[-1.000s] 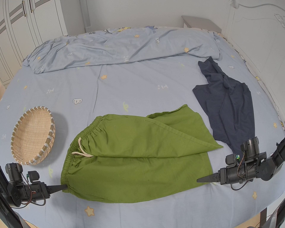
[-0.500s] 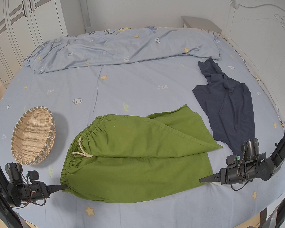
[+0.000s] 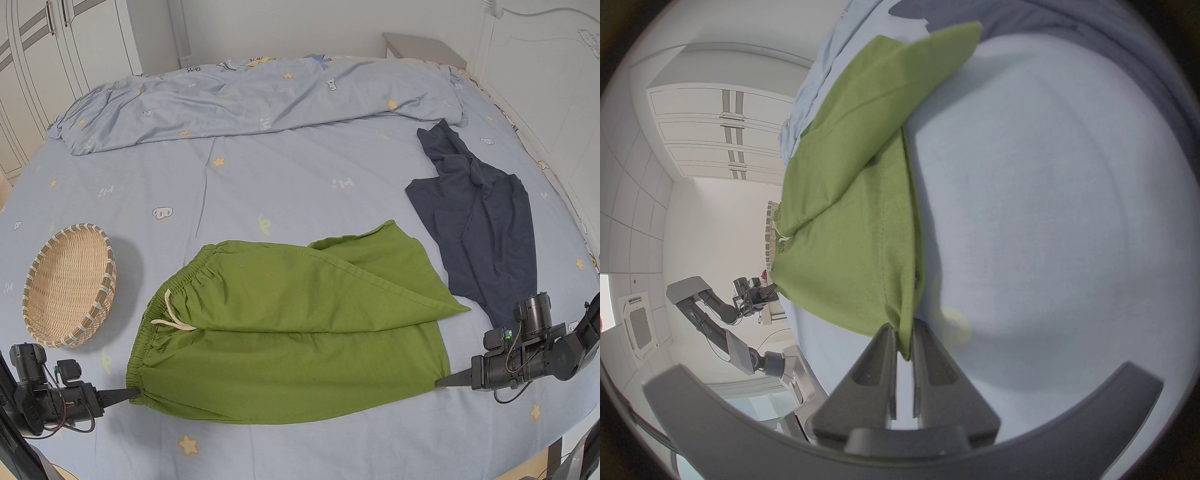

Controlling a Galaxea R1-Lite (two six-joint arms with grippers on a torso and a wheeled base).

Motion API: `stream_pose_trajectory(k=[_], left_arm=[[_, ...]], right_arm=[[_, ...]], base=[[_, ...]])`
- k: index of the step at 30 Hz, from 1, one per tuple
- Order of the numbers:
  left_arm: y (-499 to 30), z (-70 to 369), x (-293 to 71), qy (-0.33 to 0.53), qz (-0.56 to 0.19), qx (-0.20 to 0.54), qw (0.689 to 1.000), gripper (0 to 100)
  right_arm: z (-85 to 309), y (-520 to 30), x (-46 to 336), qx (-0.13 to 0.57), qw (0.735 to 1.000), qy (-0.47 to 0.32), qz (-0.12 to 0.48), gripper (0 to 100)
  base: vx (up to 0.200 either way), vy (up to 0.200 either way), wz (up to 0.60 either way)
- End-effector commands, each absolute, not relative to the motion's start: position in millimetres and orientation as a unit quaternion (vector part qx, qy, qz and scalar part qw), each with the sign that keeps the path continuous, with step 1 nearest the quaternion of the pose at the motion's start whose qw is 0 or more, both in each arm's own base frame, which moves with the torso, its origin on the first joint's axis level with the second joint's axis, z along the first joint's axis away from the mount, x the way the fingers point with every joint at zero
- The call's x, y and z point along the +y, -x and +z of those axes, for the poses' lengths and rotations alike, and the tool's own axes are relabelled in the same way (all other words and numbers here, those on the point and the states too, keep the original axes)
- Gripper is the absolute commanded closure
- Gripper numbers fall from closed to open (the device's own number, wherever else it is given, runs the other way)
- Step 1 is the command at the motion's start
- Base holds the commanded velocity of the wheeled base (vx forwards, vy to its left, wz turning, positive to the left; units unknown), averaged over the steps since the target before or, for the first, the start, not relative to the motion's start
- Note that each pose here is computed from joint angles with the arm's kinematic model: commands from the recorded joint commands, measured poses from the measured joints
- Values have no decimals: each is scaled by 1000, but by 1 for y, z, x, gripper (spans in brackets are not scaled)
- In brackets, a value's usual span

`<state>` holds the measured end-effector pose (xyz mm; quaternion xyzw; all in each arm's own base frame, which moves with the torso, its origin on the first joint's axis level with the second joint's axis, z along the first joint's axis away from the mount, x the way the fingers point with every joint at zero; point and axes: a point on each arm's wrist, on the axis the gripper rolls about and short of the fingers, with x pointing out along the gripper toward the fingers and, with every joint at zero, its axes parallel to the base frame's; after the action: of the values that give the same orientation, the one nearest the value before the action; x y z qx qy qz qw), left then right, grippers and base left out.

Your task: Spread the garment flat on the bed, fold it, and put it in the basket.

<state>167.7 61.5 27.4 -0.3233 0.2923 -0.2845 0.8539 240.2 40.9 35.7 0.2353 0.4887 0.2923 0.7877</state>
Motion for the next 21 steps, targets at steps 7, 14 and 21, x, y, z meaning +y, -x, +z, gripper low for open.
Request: stream_pose_trajectory(k=[7, 14, 21], left_arm=[[-165, 28, 65, 329, -270, 289, 857, 100], [-161, 27, 69, 330, -258, 286, 862, 100], [-145, 15, 70, 268, -271, 299, 875, 100]], right_arm=[[79, -191, 59, 463, 819, -168, 295, 100], [62, -162, 62, 512, 806, -130, 267, 100], [56, -157, 59, 515, 805, -134, 262, 100]], base=[[0, 0, 0], [0, 0, 0], [0, 0, 0]])
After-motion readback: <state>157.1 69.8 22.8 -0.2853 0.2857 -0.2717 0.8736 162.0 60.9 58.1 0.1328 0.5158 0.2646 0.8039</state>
